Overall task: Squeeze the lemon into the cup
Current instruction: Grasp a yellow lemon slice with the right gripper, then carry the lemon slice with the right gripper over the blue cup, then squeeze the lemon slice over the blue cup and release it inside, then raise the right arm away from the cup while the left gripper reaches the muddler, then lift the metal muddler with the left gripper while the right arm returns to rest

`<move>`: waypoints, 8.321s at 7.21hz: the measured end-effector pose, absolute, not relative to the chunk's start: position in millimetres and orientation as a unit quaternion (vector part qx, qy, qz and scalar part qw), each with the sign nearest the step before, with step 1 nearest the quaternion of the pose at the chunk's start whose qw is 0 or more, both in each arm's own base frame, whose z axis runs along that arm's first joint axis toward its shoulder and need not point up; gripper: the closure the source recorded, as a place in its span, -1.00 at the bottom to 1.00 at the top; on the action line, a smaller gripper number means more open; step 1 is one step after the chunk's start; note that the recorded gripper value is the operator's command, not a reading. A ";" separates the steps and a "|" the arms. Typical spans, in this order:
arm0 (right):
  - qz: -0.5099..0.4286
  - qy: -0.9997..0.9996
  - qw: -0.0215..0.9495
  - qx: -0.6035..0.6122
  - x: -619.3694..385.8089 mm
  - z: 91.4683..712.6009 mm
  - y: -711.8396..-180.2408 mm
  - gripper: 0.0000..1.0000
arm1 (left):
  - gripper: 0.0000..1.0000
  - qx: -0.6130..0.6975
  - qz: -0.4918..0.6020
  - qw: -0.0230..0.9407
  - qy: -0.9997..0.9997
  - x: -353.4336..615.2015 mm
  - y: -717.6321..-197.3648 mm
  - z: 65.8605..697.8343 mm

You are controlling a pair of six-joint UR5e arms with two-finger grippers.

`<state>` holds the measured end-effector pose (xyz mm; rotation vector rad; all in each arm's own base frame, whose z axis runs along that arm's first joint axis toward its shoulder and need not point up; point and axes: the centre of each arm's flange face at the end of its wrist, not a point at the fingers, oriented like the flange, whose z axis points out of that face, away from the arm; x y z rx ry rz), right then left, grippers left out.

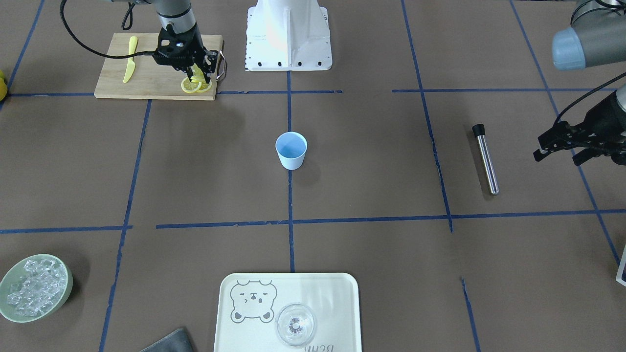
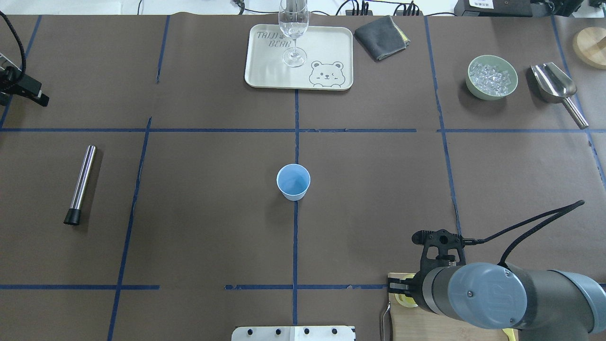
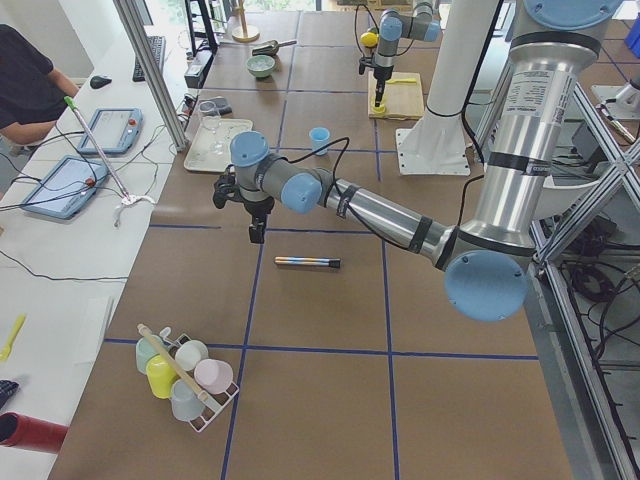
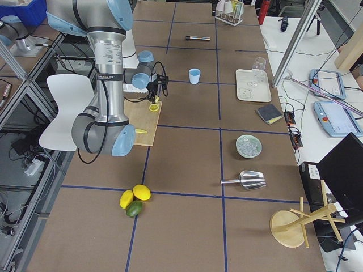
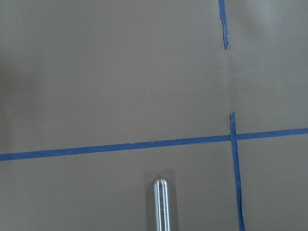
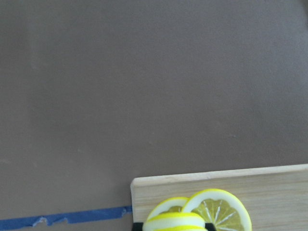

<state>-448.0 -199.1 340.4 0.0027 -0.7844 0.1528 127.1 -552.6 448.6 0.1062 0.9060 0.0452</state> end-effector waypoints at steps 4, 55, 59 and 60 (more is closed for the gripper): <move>0.093 -0.403 0.910 0.003 -444.2 318.2 -229.4 0.02 | -1.00 0.052 0.022 0.897 0.438 127.2 -552.8 447.9; 0.041 -0.371 0.926 0.061 -314.9 267.9 -524.1 -1.00 | 0.84 -0.094 0.057 0.918 0.382 296.0 -534.4 562.5; 0.041 -0.371 0.926 0.062 -314.6 267.3 -523.8 -1.00 | 1.00 -0.085 0.061 0.917 0.386 293.6 -532.3 551.7; 0.041 -0.371 0.926 0.062 -314.6 267.6 -523.7 -1.00 | 1.00 -0.071 0.065 0.915 0.392 288.1 -529.3 537.4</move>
